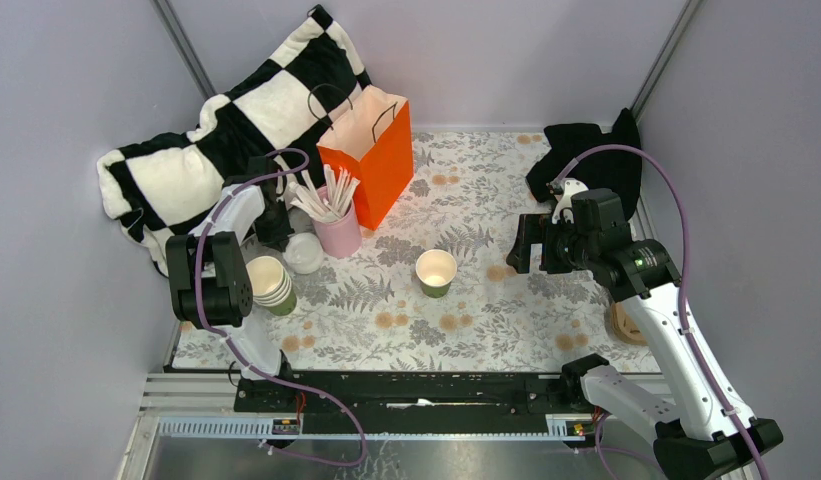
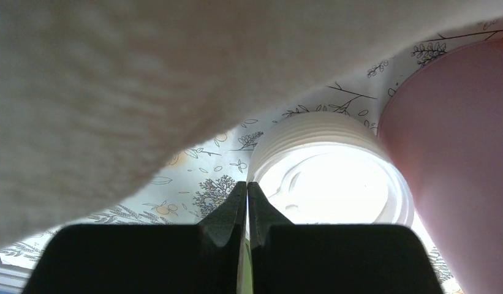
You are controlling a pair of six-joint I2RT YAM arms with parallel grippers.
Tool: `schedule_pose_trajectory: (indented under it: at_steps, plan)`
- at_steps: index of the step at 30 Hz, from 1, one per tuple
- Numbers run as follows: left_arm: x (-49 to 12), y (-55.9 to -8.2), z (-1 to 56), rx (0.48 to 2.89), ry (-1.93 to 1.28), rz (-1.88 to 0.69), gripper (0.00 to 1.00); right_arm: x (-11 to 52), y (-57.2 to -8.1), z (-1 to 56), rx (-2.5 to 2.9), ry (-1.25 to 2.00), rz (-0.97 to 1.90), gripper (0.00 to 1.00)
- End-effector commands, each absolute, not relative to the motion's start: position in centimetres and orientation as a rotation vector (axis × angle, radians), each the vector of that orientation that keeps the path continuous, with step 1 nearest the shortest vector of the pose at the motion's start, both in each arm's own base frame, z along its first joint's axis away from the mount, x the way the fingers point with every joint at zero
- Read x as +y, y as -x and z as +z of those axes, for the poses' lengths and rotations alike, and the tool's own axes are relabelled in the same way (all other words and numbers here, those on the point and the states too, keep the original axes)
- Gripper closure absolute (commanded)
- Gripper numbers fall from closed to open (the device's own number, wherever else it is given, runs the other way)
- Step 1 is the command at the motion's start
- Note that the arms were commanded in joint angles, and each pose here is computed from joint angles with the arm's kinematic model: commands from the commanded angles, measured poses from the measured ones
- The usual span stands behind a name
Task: Pack the takeout coffee
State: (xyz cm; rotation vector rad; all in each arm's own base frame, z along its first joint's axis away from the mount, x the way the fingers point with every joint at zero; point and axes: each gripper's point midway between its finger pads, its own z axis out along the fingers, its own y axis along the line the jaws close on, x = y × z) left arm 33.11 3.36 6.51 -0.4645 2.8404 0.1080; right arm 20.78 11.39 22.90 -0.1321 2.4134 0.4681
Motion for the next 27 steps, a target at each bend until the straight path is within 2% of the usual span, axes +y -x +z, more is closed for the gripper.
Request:
schedule_pose_trajectory:
  at_steps: [1,14,27]
  plan:
    - [3.7,-33.4,7.3,2.807,0.447,0.135,0.98,11.5,-21.4,23.2,2.385,0.153,0.455,0.00]
    - [3.8,-32.4,9.9,2.770,0.488,0.166,1.00,11.7,-21.4,23.0,2.387,0.157,0.468,0.00]
    - [2.8,-32.3,9.5,2.791,0.534,0.108,1.00,11.9,-21.3,22.9,2.390,0.164,0.475,0.00]
